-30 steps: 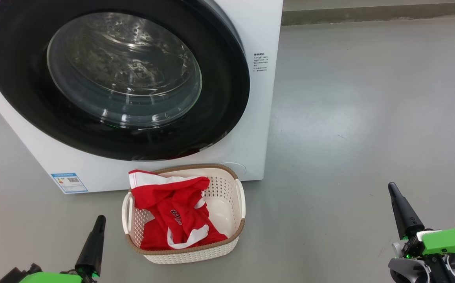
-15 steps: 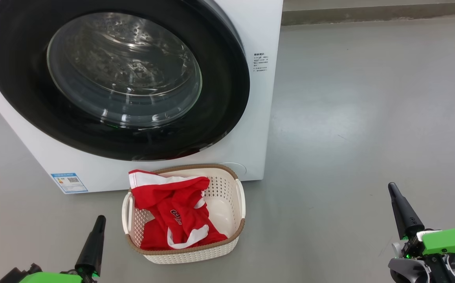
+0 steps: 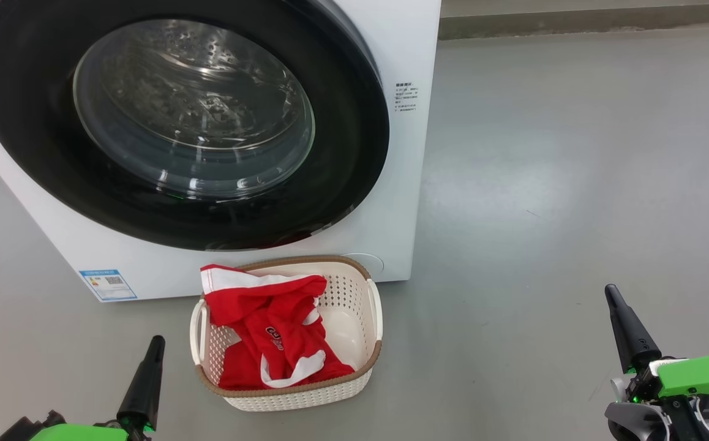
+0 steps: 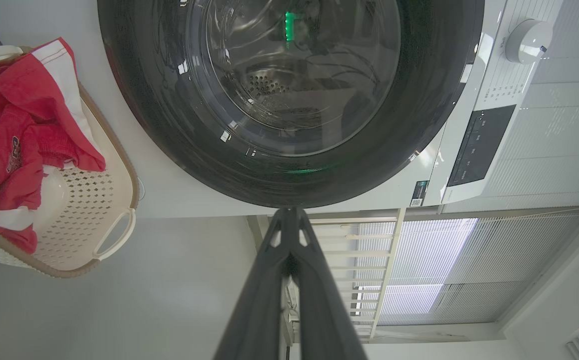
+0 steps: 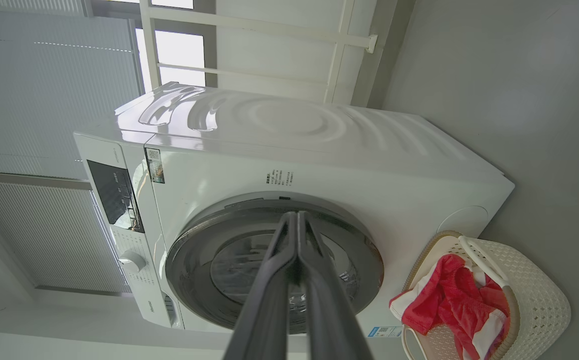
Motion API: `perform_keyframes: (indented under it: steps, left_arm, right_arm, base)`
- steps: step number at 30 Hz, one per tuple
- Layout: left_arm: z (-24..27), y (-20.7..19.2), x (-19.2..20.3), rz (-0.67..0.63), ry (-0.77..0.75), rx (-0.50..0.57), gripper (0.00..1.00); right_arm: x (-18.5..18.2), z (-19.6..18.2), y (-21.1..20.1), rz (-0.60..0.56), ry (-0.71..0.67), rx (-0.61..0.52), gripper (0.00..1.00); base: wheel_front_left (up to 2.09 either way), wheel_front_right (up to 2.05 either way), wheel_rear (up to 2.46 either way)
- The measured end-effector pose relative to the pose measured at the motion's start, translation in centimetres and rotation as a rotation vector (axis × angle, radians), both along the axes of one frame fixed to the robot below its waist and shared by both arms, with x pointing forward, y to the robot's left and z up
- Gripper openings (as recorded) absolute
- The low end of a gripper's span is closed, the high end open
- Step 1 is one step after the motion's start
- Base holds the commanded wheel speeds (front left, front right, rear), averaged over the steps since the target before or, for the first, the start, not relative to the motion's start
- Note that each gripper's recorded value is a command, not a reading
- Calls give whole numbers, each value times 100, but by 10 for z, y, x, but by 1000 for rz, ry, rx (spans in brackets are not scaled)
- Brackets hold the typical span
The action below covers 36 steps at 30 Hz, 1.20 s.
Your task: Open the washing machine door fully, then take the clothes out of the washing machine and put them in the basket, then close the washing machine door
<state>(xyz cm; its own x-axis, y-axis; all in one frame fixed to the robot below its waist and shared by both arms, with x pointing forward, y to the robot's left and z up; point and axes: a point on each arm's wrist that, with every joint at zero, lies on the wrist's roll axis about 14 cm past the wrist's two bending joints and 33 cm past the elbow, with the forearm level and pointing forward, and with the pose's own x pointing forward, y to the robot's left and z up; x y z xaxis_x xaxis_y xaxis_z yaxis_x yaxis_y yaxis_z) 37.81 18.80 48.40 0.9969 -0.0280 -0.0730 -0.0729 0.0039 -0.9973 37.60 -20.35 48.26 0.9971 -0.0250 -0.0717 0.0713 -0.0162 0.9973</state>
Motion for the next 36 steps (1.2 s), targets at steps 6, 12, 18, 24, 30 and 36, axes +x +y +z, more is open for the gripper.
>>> perform_keyframes:
  steps: [6,12,18,24,30,36]
  left_arm:
    - [0,0,0,0,0,0,0]
    - [0,0,0,0,0,0,0]
    - [0,0,0,0,0,0,0]
    - [0,0,0,0,0,0,0]
    - [0,0,0,0,0,0,0]
    - [0,0,0,0,0,0,0]
  right_arm:
    - [0,0,0,0,0,0,0]
    - [0,0,0,0,0,0,0]
    - [0,0,0,0,0,0,0]
    - [0,0,0,0,0,0,0]
    - [0,0,0,0,0,0,0]
    - [0,0,0,0,0,0,0]
  base:
    - [0,0,0]
    - [0,0,0]
    - [0,0,0]
    - [0,0,0]
    - [0,0,0]
    - [0,0,0]
